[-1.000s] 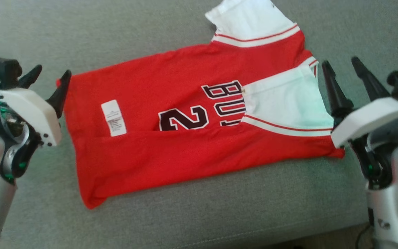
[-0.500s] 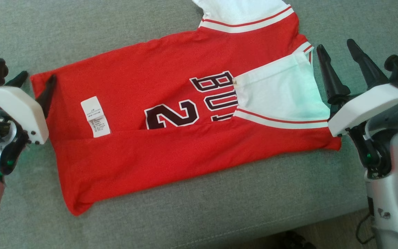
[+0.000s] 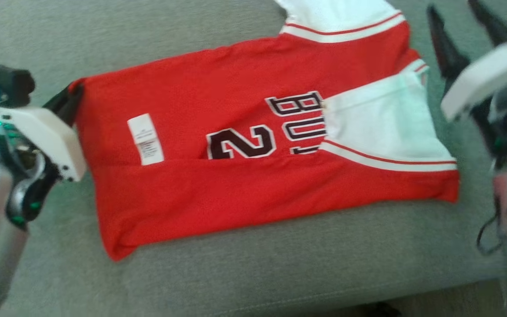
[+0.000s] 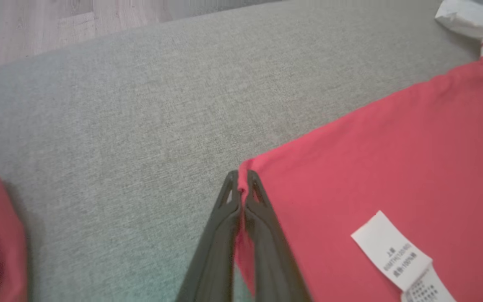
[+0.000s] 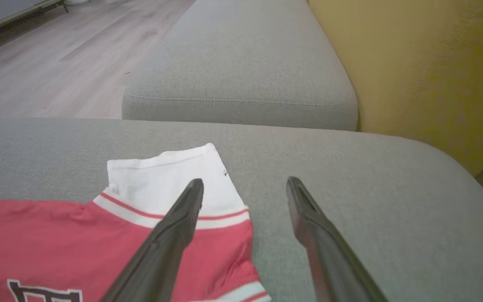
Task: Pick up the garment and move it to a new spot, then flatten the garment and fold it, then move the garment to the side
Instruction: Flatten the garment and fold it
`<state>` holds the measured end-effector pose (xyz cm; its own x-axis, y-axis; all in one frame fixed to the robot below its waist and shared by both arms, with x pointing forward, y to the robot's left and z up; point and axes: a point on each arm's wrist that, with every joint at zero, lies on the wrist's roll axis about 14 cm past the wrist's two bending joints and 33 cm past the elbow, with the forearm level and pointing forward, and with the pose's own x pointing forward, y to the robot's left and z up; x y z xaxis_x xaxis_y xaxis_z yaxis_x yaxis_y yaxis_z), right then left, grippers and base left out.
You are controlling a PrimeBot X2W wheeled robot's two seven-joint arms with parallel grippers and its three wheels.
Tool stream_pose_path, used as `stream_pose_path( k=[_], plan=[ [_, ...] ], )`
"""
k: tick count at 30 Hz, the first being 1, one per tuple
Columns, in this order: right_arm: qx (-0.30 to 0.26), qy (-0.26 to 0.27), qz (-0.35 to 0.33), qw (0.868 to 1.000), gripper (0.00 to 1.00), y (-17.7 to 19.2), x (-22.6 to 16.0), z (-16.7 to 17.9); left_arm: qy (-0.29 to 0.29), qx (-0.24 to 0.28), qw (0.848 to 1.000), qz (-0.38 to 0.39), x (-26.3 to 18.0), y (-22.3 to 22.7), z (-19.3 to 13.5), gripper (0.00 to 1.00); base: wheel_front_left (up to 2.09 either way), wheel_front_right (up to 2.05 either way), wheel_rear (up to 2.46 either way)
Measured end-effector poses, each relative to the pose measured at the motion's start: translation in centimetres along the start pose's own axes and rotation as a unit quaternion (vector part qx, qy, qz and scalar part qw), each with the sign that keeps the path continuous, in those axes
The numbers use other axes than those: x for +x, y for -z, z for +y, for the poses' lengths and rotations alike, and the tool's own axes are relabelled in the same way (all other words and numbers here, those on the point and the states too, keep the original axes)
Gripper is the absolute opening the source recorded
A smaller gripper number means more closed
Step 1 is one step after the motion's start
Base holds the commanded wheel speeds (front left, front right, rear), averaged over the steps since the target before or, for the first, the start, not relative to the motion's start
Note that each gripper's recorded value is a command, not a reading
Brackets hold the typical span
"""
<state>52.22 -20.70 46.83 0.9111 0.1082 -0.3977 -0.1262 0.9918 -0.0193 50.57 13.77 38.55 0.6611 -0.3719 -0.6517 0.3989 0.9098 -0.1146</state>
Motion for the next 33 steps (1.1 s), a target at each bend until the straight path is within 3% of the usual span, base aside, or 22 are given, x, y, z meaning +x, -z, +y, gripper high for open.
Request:
stream_pose_path(
  k=[10, 21, 30, 31, 33],
  plan=[
    [-0.052, -0.022, 0.057, 0.997, 1.0, -2.9, 7.6, 2.0, -0.003, -0.01, 0.999, -0.05, -0.6, -1.3, -0.3, 0.0, 0.0, 0.0, 0.0],
    [-0.046, -0.017, 0.177, 0.983, 1.0, 2.6, 13.3, 3.1, -0.009, -0.054, 0.996, -0.072, -0.1, -1.0, -0.1, 0.0, 0.0, 0.0, 0.0],
    [-0.017, -0.02, 0.224, 0.974, 1.0, 5.2, 14.7, 4.0, -0.015, -0.056, 0.996, -0.071, 0.1, -0.6, 0.7, 0.0, 0.0, 0.0, 0.0],
    [-0.016, -0.02, 0.226, 0.974, 0.89, 5.1, 14.7, 4.0, -0.016, -0.057, 0.996, -0.07, 0.1, -0.5, 0.7, 0.0, 0.0, 0.0, 0.0],
    [-0.015, -0.021, 0.229, 0.973, 0.48, 5.2, 14.7, 4.1, -0.012, -0.057, 0.996, -0.073, 0.1, -0.5, 0.6, 0.0, 0.0, 0.0, 0.0]
  ],
)
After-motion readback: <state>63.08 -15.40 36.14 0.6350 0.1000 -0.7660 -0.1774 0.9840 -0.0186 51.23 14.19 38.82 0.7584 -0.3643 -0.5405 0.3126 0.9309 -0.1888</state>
